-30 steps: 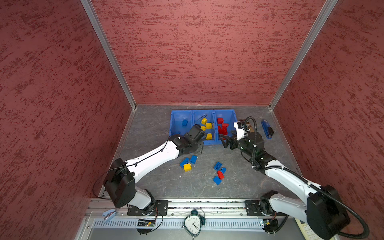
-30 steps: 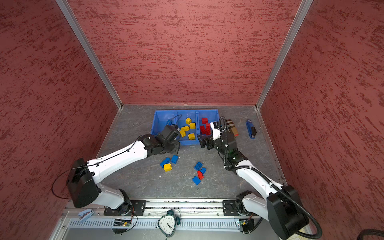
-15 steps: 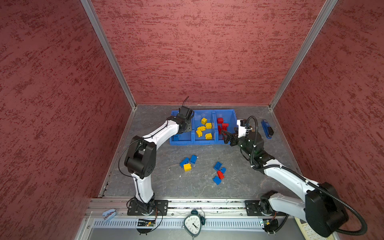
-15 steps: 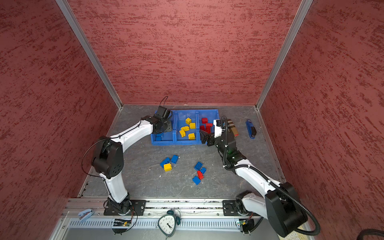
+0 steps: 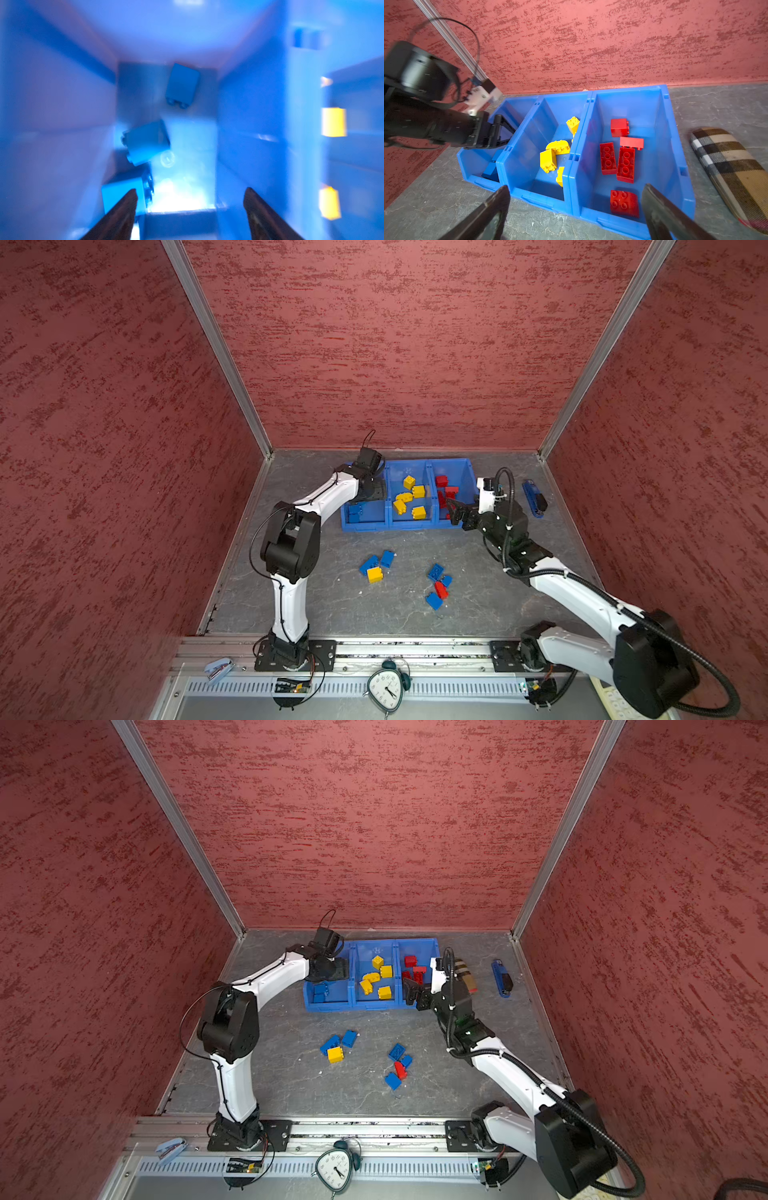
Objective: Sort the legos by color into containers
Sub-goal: 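Carry the blue brick into the farthest compartment and open the left gripper, then lower the left gripper into the pile and grasp another blue brick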
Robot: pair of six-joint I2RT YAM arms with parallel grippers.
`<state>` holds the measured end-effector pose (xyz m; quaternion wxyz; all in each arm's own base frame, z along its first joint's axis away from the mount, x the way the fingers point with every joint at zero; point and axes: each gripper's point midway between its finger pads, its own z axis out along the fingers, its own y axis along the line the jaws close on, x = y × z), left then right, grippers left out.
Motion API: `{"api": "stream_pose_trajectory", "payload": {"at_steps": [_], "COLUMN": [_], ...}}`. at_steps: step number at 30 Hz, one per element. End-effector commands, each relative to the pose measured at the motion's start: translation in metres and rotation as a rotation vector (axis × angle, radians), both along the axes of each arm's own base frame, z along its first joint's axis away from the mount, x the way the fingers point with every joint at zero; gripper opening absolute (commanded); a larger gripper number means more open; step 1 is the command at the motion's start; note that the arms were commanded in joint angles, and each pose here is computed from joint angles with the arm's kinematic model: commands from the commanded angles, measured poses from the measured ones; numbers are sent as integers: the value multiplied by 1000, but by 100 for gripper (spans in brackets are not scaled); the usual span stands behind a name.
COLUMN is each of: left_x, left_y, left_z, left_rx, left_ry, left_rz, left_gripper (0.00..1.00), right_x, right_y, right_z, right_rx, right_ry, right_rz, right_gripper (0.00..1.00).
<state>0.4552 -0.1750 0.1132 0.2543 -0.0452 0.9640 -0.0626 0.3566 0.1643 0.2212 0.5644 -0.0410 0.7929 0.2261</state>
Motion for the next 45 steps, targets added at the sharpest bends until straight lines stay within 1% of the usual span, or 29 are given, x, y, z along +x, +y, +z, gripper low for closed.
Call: {"api": "stream_pose_trajectory", "payload": {"at_steps": [1, 4, 6, 7, 9, 12, 14, 17, 19, 21, 23, 24, 27, 32, 37, 42, 43, 45], "left_x": [-10, -26, -38, -45, -61, -94, -118, -156, -177, -191, -197, -199, -198, -195, -191, -186, -186, -184], "left_y": [-16, -15, -19, -24, -37, -52, -56, -59, -56, -54, -54, -55, -58, -63, -67, -66, -67, -65], "left_z": [40, 50, 60, 66, 76, 76, 66, 33, 10, -9, -20, -24, -39, -62, -80, -96, -98, -100], "left_rx": [-47, -31, -46, -61, -82, -33, 7, 52, 101, 131, 138, 141, 180, 199, 201, 236, 238, 249], "left_ry": [-109, -149, -177, -199, -248, -283, -256, -139, -50, 28, 89, 113, 134, 187, 204, 231, 233, 228], "left_rz": [-24, -31, -60, -92, -195, -357, -443, -564, -608, -632, -622, -619, -621, -614, -612, -596, -595, -579], "left_gripper": [100, 99, 99, 99, 99, 99, 99, 100, 94, 85, 76, 75, 73, 60, 55, 48, 45, 35], "right_x": [5, 9, 10, 10, 11, 9, 9, 8, 9, 9, 10, 11, 11, 9, 6, 5, 5, 4], "right_y": [-4, -15, -18, -17, -16, -13, -13, -15, -16, -15, -15, -15, -15, -15, -17, -19, -19, -19], "right_z": [-1, -1, 1, 1, 1, -4, -6, -10, -10, -11, -9, -9, -11, -15, -17, -15, -14, -16], "right_rx": [13, 38, 47, 40, 30, 20, 22, 24, 22, 18, 15, 13, 12, 6, 4, 3, 3, 1], "right_ry": [29, 6, -7, -9, -4, 15, 24, 36, 35, 34, 32, 32, 32, 44, 45, 38, 37, 39], "right_rz": [-52, -119, -141, -135, -131, -113, -111, -122, -127, -125, -125, -124, -127, -123, -126, -129, -129, -130], "right_gripper": [99, 99, 99, 99, 99, 99, 99, 99, 99, 99, 99, 99, 99, 99, 99, 99, 99, 99]}}
